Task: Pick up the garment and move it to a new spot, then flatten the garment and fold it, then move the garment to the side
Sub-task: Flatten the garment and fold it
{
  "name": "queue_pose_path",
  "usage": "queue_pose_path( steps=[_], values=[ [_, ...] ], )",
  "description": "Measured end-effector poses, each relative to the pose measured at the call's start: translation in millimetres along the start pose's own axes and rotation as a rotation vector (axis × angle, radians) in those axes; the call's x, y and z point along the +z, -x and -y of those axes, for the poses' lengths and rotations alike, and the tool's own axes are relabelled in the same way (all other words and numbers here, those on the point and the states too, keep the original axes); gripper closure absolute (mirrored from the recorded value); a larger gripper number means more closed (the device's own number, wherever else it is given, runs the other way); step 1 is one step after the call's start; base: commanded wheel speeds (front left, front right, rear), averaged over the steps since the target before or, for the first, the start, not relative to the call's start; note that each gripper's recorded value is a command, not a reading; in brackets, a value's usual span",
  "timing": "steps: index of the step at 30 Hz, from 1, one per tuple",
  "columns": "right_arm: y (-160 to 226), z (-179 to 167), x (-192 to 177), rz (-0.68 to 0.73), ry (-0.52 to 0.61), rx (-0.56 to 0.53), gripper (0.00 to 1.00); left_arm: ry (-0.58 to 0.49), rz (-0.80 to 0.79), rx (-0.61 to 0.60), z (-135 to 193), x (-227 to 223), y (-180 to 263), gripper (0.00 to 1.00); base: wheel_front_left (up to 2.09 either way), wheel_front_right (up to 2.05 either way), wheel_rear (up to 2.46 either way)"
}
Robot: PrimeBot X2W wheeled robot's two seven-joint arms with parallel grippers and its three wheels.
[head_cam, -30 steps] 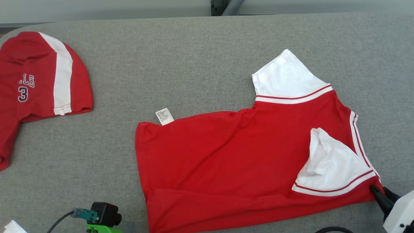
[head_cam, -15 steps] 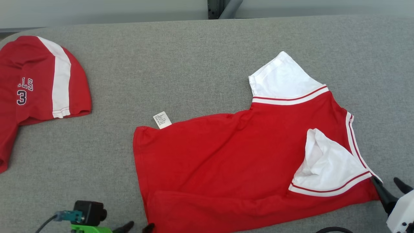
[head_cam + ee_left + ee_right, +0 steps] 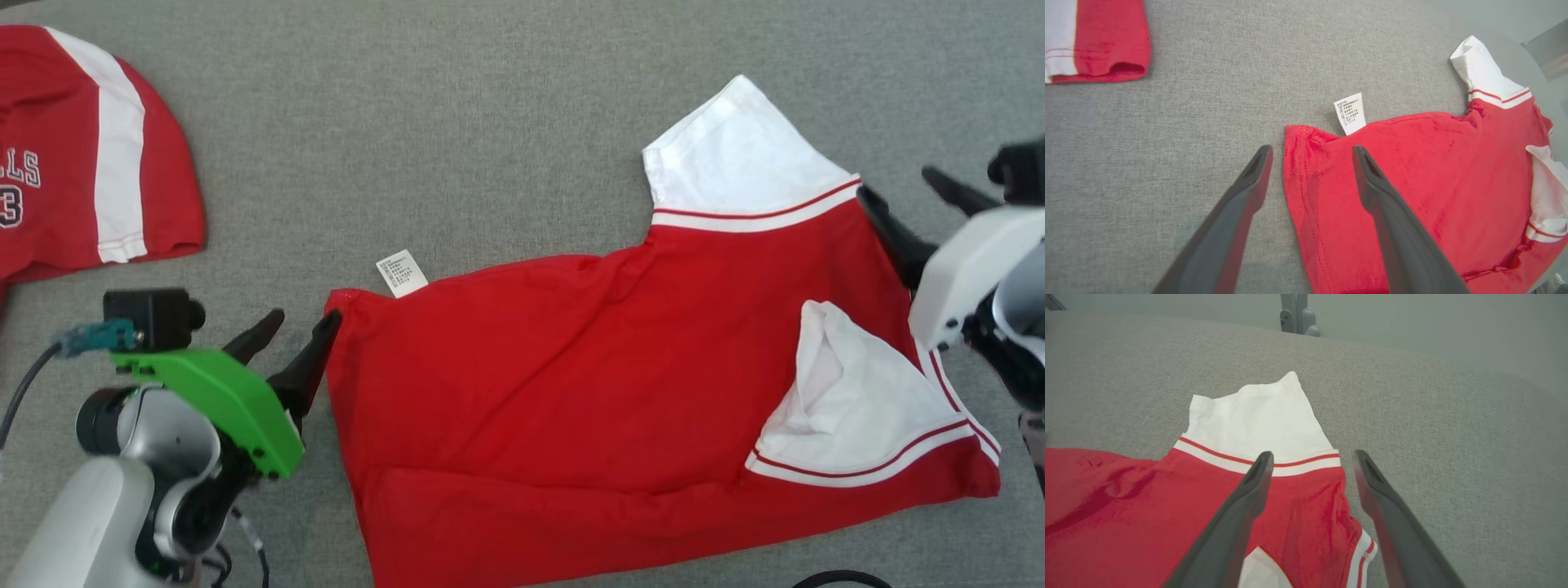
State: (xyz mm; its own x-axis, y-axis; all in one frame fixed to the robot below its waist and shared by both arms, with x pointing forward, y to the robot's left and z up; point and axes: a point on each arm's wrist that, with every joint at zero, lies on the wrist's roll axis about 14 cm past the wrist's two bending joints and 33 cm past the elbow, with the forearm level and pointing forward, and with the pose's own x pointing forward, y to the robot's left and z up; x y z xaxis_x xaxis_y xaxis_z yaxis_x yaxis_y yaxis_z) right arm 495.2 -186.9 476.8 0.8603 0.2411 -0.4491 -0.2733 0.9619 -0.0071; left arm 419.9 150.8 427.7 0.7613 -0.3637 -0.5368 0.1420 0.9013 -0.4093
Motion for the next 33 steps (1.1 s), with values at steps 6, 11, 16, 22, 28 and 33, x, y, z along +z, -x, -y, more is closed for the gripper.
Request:
queue_pose_path(
  steps=[6, 11, 16, 22, 28, 33],
  values=[
    [-61, -2, 11, -0.059, 0.067, 0.013, 0.00, -0.042, -0.108, 0.007, -11, -9, -46, 0.00, 0.00, 0.00, 0.00],
    [-93, -14, 5, -0.114, 0.102, 0.044, 0.00, -0.061, -0.197, 0.002, -18, -27, -55, 0.00, 0.00, 0.00, 0.00],
    [-120, -23, -1, -0.165, 0.135, 0.064, 0.00, -0.060, -0.218, 0.003, -24, -30, -56, 0.00, 0.00, 0.00, 0.00],
    [-140, -29, -16, -0.230, 0.140, 0.078, 0.00, -0.046, -0.229, -0.012, -22, -30, -56, 0.00, 0.00, 0.00, 0.00],
    [-149, -34, -28, -0.259, 0.140, 0.091, 0.00, -0.031, -0.237, -0.042, -15, -30, -54, 0.00, 0.00, 0.00, 0.00],
    [-153, -32, -31, -0.265, 0.137, 0.087, 0.00, -0.031, -0.266, -0.075, -8, -36, -53, 0.00, 0.00, 0.00, 0.00]
  ],
)
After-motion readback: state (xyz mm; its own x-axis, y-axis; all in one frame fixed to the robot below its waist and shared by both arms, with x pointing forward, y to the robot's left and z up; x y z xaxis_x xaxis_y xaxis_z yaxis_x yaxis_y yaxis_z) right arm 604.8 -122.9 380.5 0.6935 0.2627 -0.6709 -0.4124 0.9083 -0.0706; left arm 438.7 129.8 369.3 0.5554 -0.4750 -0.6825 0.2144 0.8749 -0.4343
